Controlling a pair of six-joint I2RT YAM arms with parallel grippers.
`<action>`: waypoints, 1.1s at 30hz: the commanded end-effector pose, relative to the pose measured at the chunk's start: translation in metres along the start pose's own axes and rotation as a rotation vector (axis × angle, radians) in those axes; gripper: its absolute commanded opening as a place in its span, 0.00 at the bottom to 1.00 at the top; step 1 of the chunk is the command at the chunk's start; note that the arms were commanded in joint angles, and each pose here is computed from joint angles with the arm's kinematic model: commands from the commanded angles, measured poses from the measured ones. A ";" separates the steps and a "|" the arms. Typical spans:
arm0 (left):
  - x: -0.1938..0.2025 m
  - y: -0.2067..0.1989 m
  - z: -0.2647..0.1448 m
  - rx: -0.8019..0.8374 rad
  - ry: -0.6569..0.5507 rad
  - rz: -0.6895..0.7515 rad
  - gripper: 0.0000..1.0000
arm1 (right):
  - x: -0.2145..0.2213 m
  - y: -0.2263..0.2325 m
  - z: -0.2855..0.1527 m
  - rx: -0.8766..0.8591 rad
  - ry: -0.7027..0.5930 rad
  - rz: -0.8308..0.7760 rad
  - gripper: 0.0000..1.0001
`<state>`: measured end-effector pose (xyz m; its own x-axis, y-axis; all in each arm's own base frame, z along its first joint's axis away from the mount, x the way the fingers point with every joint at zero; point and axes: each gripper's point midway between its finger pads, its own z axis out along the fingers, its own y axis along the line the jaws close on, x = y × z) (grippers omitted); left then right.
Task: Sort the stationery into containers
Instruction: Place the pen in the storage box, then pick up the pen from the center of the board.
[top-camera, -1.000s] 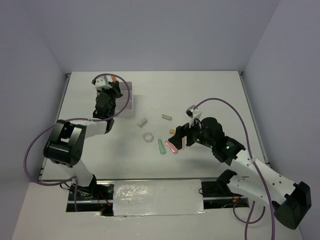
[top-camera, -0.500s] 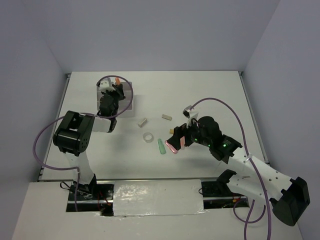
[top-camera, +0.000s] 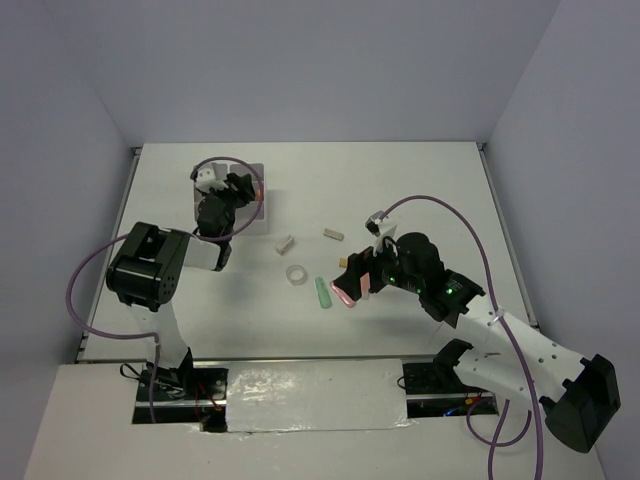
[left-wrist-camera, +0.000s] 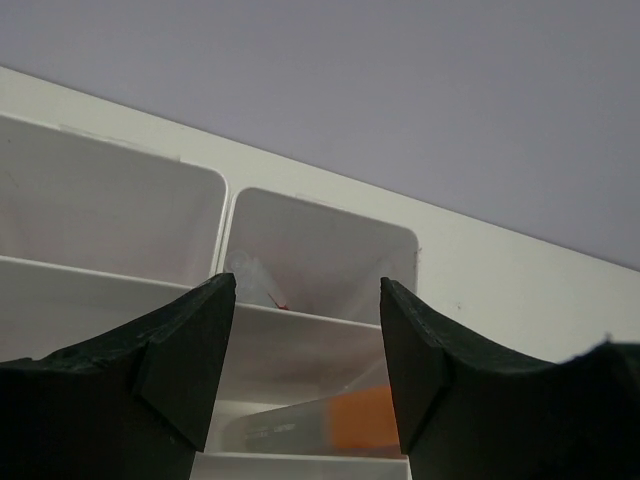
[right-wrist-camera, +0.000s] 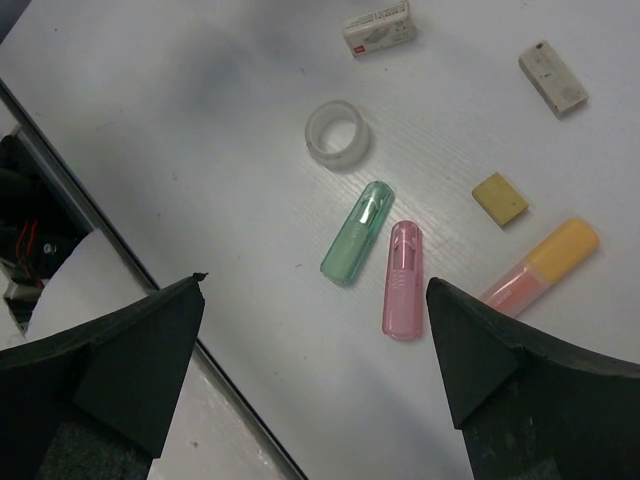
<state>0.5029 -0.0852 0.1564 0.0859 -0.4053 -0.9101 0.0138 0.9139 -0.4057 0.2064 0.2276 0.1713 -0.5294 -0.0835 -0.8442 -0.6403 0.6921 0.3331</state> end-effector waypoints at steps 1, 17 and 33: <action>-0.049 -0.019 -0.003 0.069 -0.157 -0.046 0.72 | -0.019 0.006 -0.004 -0.027 -0.070 -0.027 1.00; -0.101 -0.046 -0.071 -0.114 0.210 -0.034 0.91 | 0.021 -0.073 0.039 0.397 0.193 0.115 0.91; -0.085 -0.043 -0.202 -0.098 0.465 -0.023 0.95 | 0.090 -0.121 0.056 0.591 0.416 0.275 0.58</action>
<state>0.3049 -0.0963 0.2253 -0.3687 -0.4177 -0.8304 -0.1006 0.9060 -0.4111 0.2661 0.1735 0.0331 -0.8586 -0.0570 -0.5095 -0.1326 0.9847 0.1133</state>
